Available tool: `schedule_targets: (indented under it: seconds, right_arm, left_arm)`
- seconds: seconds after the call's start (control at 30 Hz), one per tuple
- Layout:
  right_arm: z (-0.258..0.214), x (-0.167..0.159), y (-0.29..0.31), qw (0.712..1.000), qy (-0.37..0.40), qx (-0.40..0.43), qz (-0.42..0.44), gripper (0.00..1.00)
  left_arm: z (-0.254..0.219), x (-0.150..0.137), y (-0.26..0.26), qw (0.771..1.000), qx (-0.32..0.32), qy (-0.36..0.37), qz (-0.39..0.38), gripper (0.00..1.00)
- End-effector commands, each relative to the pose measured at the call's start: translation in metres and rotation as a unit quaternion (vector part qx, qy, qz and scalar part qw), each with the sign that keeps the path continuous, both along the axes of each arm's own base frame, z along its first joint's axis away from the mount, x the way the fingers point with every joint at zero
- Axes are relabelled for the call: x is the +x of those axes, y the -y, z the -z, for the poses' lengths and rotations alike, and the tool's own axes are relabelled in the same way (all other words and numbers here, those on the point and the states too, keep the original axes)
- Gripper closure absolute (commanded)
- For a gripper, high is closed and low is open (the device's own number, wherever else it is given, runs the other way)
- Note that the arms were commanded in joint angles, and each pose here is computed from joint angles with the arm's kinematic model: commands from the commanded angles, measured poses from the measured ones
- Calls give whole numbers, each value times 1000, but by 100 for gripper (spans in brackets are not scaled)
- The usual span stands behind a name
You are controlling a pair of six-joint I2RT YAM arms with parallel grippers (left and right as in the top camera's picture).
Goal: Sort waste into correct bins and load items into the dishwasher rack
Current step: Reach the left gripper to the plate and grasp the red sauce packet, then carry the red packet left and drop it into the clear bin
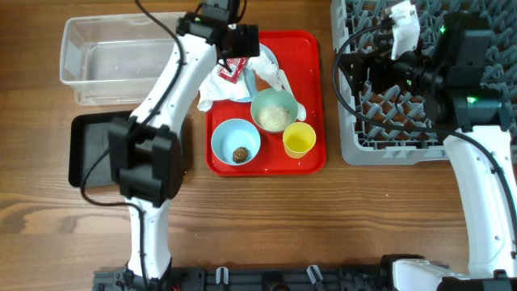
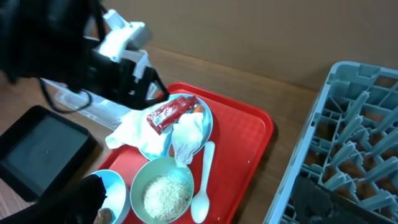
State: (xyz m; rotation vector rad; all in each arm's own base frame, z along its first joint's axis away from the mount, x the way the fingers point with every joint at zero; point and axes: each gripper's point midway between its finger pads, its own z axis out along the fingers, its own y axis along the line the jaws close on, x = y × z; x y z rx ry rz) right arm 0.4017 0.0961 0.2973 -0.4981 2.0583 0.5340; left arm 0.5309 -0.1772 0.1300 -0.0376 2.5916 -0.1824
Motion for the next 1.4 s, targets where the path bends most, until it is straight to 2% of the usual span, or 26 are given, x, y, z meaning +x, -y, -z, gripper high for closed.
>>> schedule_targets:
  seconds: [0.0, 0.27, 0.43, 0.5, 0.6, 0.7, 0.77, 0.9, 1.0, 1.13, 1.27, 1.37]
  right_arm:
    - [-7, 0, -2, 1000, 9, 0, -10, 0]
    - [-1, -1, 1, 1000, -4, -6, -1, 0]
    - [-1, -2, 1, 1000, -5, -6, -1, 0]
    - [-1, -2, 1, 1000, -5, -6, -1, 0]
    - [-1, -2, 1, 1000, -5, -6, -1, 0]
    - [-1, -2, 1, 1000, -5, -6, -1, 0]
    - [-1, -2, 1, 1000, -5, -6, -1, 0]
    - [-1, -2, 1, 1000, -5, -6, -1, 0]
    - [-1, -2, 1, 1000, -5, -6, -1, 0]
    - [-1, -2, 1, 1000, -6, -6, -1, 0]
    - [-1, -2, 1, 1000, -5, -6, -1, 0]
    - [-1, -2, 1, 1000, -5, -6, -1, 0]
  left_arm:
    - [24, 6, 0, 1000, 2, -11, -24, 4]
    - [98, 0, 1, 997, 28, -73, -17, 4]
    - [117, -5, 1, 995, 35, -93, -16, 4]
    - [117, -5, 1, 995, 35, -93, -16, 9]
    - [119, -6, 1, 994, 29, -97, -31, 22]
    - [124, -7, 0, 994, 24, -99, -42, 28]
    - [128, -8, 0, 994, 25, -100, -42, 37]
    - [143, -12, -1, 991, 18, -116, -67, 61]
    - [160, -17, -1, 988, 17, -134, -77, 96]
    - [143, -15, 3, 990, 11, -122, -73, 96]
    - [70, -8, 5, 995, -13, -69, -71, 96]
    - [36, -6, 6, 996, -26, -41, -70, 96]
